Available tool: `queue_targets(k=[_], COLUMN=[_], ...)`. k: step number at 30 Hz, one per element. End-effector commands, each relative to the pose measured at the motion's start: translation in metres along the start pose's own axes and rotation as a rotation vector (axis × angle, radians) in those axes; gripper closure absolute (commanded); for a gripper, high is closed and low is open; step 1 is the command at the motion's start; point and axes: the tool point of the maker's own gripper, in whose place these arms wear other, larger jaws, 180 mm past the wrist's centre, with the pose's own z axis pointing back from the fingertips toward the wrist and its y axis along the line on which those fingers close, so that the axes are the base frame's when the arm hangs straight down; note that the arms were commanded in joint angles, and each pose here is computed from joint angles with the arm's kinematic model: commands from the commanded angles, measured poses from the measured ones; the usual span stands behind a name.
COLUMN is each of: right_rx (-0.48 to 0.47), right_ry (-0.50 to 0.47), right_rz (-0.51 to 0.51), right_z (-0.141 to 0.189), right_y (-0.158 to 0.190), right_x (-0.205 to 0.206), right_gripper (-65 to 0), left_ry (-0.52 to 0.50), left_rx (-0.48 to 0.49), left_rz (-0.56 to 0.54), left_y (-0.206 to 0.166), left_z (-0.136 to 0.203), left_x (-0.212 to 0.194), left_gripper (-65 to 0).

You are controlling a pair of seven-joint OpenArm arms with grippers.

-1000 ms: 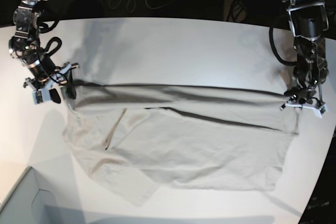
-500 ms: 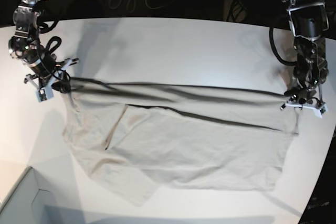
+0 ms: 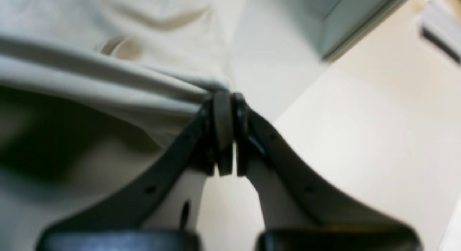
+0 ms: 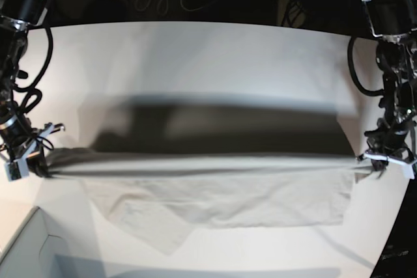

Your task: Layout the t-shirt on the table in an organized manner, then fold the t-shirt properly

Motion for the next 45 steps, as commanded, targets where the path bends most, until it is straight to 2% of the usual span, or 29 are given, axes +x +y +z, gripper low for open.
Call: queue_targets(k=[1,4,13,20,23,30,39,45], right_rx=[-0.029,-0.031,0.045,0.075,0.079,0.093,0.111,0.106], right_ry=[-0.049,-0.032,0.075,0.133,0.124,0.146,0.207,0.207], right_rz=[0.02,0.01,-0.131,-0.232,-0.244,-0.255,-0.26,-0.277], right_z=[0.007,0.018,0.053,0.073,0.085,0.11,0.13,0.131], right_y=[-0.013,-0.007,0.05,0.072,0.077,0.087,0.097,0.101], right_x=[0.017,0.006,-0.083,-0.138,-0.146,-0.163,-0.182,-0.184], right_gripper=[0.0,0.0,0.0,0.0,0.0,0.0,0.0,0.0], left_ry=[-0.083,-0.083,0.051,0.155,0.198,0.238,0.283,0.308], left_rx=[0.003,-0.001,0.049,0.085,0.093,0.209,0.226,0.237], left_rz=[-0.014,-0.016,-0.048,-0.072,-0.065,0.037,0.032,0.02], left_y=[0.0,-0.002,0.028,0.05,0.054,0.094,0.102,0.108], left_z=[0.002,0.005,0.024,0.045,0.056,0.089,0.104,0.115], left_x=[0.031,0.029,-0.038,-0.085,-0.108,-0.141,-0.16,-0.169], left_gripper=[0.0,0.0,0.0,0.0,0.0,0.0,0.0,0.0])
